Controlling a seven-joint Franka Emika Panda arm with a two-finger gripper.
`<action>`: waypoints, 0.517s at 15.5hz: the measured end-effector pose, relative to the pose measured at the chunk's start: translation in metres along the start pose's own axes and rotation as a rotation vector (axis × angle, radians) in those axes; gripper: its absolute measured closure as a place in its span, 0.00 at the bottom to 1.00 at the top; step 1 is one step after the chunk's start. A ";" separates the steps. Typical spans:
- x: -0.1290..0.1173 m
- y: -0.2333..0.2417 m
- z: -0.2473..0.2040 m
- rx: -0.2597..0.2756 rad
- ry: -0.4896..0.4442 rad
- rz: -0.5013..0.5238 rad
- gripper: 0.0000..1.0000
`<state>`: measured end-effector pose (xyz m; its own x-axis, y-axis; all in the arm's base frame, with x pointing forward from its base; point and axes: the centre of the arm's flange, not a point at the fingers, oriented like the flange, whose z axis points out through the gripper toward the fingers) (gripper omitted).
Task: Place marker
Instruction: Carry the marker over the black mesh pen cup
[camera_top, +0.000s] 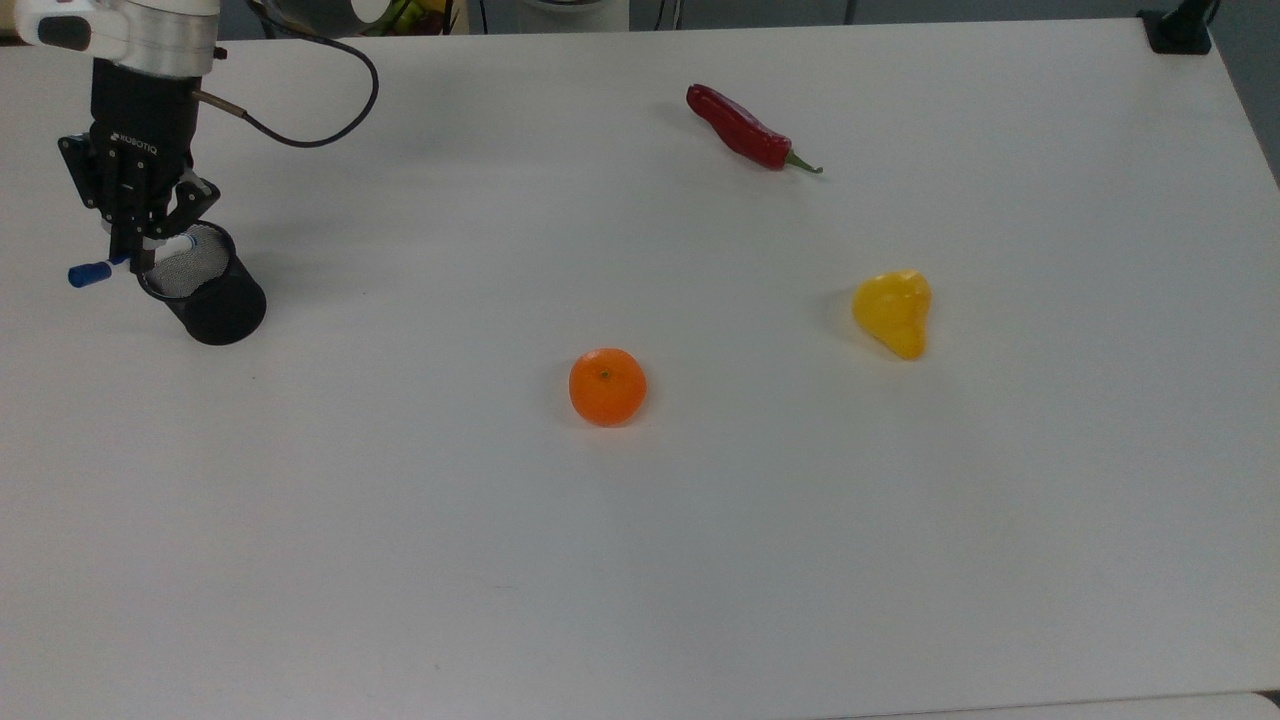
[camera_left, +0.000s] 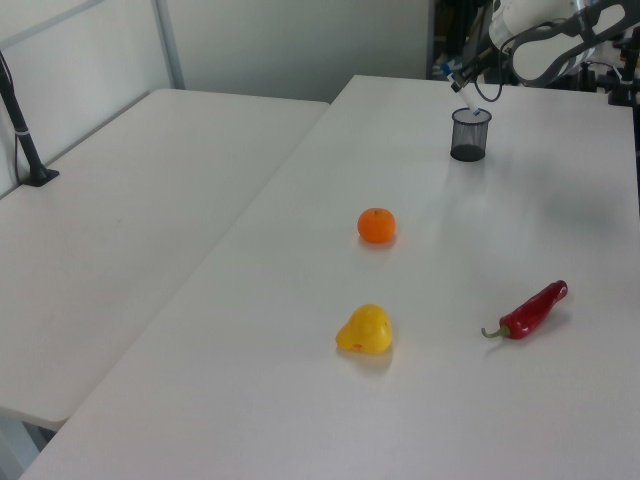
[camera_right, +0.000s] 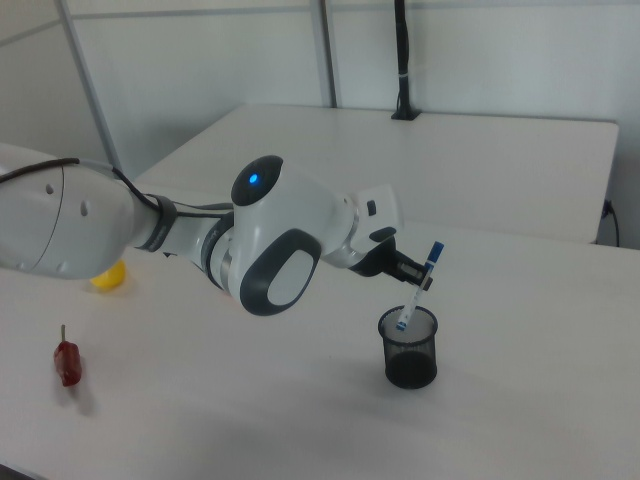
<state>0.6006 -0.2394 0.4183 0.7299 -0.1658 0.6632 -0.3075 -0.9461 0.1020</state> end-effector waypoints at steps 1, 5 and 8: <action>-0.007 -0.001 0.002 0.000 0.005 -0.005 0.84; -0.033 -0.004 0.014 0.000 0.019 -0.036 0.84; -0.039 -0.005 0.019 0.000 0.020 -0.041 0.83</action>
<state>0.5854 -0.2339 0.3782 0.7297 -0.1211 0.6730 -0.2776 -0.9519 0.1297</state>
